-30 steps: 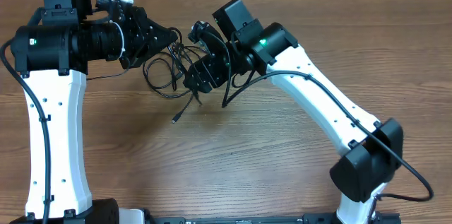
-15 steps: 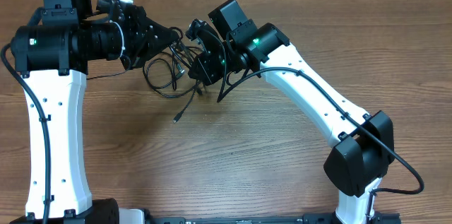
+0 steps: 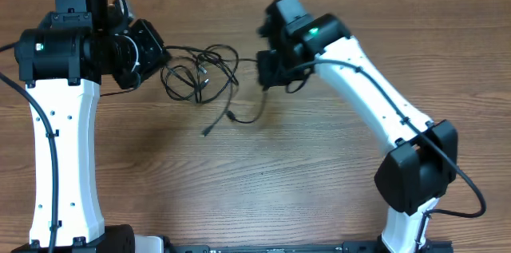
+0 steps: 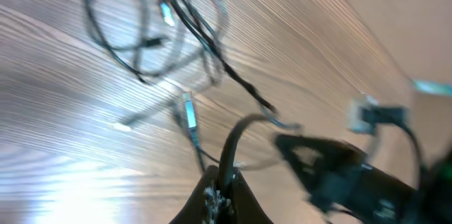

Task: Untangle cables

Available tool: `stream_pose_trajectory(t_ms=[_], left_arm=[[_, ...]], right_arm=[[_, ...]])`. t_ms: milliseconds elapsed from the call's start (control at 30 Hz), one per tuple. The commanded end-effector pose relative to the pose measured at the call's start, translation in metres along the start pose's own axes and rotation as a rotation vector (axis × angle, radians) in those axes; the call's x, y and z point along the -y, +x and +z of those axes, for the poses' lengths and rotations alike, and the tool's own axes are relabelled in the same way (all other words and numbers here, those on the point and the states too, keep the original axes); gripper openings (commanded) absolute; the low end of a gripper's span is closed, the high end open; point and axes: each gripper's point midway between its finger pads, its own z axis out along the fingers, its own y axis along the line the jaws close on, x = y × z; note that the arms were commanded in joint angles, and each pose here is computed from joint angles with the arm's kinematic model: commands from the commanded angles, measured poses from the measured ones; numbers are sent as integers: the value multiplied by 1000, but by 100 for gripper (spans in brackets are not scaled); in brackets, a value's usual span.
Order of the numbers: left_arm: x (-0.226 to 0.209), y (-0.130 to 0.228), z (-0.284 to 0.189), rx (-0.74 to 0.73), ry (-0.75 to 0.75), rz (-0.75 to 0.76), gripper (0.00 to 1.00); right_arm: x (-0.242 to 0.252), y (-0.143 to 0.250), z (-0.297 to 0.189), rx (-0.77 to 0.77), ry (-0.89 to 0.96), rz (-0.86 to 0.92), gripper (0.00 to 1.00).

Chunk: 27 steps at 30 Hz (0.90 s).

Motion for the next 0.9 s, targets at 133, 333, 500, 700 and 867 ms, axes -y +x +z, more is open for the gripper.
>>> stream_pose_trajectory(t_ms=[133, 333, 500, 700, 867], left_arm=[[111, 0, -64, -5, 660, 337, 4], [161, -19, -134, 178, 864, 389, 4], [178, -26, -185, 382, 905, 471, 4], [169, -53, -217, 639, 803, 391, 4], [157, -75, -223, 759, 721, 321, 4]], right_arm=[[109, -11, -28, 20, 207, 285, 4], [162, 1, -41, -2, 338, 377, 4], [182, 16, -25, -38, 384, 402, 4], [192, 26, -1, -41, 388, 476, 4], [201, 26, 1, -22, 430, 480, 4]])
